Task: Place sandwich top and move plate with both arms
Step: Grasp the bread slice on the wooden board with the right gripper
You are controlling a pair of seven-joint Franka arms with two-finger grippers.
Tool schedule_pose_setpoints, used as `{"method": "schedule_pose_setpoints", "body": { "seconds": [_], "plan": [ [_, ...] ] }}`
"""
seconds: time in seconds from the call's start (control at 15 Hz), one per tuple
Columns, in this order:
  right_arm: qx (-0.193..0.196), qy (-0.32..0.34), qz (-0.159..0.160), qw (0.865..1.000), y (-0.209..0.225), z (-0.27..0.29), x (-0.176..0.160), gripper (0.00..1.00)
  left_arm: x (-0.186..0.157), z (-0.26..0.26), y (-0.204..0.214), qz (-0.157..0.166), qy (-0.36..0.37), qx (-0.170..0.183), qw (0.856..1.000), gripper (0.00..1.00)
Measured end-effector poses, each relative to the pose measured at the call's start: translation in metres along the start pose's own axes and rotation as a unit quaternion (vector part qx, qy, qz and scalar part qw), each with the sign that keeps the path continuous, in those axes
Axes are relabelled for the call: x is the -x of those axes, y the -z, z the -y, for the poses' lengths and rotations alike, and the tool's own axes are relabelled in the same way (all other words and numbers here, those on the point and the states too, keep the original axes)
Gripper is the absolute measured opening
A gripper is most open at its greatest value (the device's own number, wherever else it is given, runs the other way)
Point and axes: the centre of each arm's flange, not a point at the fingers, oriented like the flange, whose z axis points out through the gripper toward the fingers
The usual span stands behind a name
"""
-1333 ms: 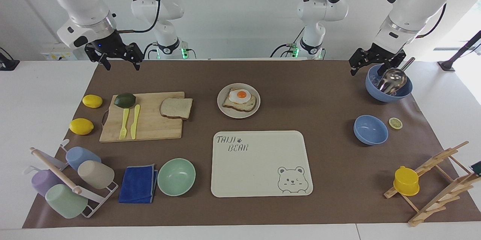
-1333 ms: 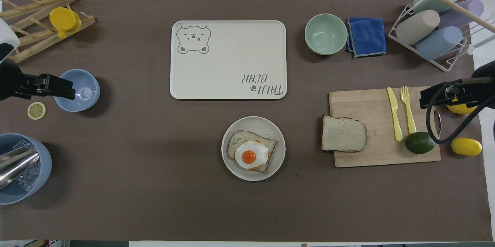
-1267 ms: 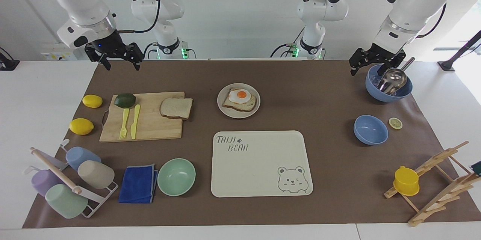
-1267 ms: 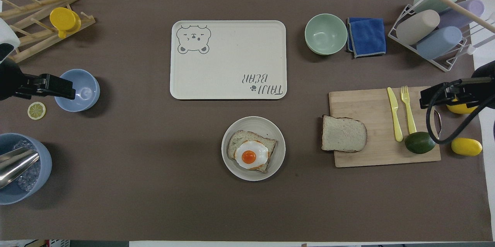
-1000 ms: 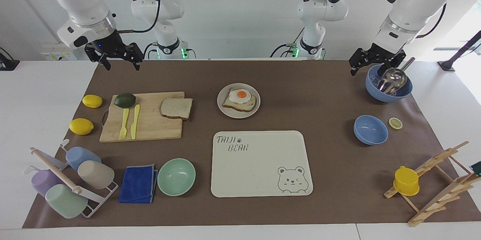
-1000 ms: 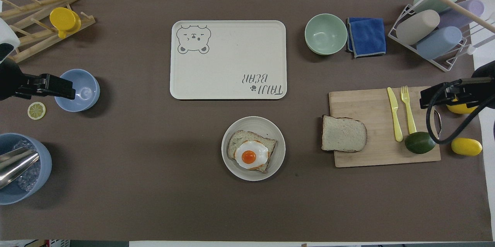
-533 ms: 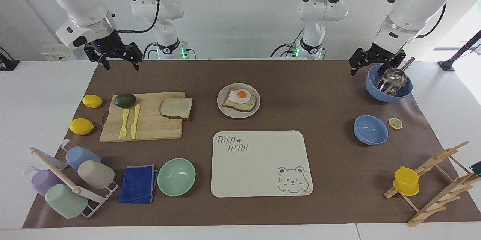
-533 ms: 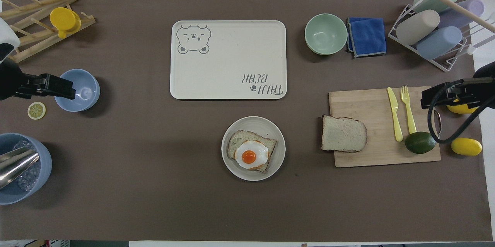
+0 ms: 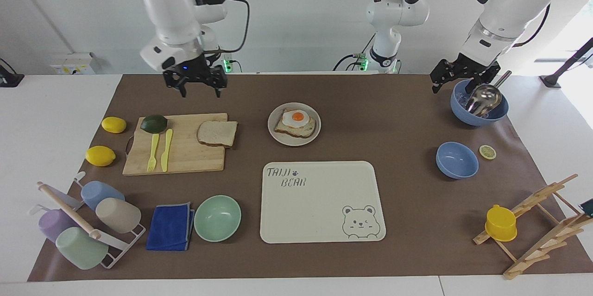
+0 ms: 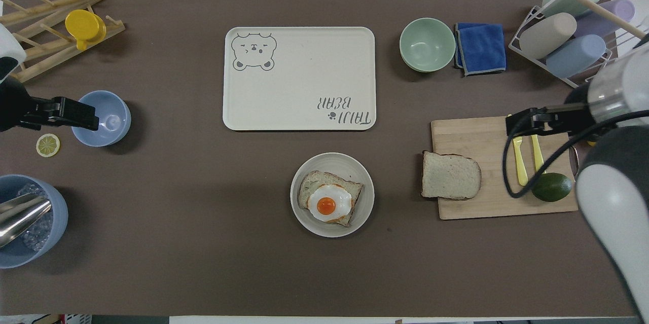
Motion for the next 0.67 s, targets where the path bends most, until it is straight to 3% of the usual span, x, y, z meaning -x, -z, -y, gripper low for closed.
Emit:
{"method": "schedule_pose_setpoints", "body": {
  "seconds": [0.2,0.47,0.67],
  "plan": [
    [0.078,-0.002,0.01,0.997,-0.085,0.071,0.002,1.0,0.0,0.0,0.0,0.0,0.0,0.0,1.0,1.0],
    [0.208,0.043,0.023,0.977,-0.191,0.082,0.002,1.0,0.0,0.0,0.0,0.0,0.0,0.0,1.0,1.0],
    [0.235,0.046,0.036,0.97,-0.229,0.086,0.002,0.99,0.0,0.0,0.0,0.0,0.0,0.0,1.0,1.0]
  ]
}}
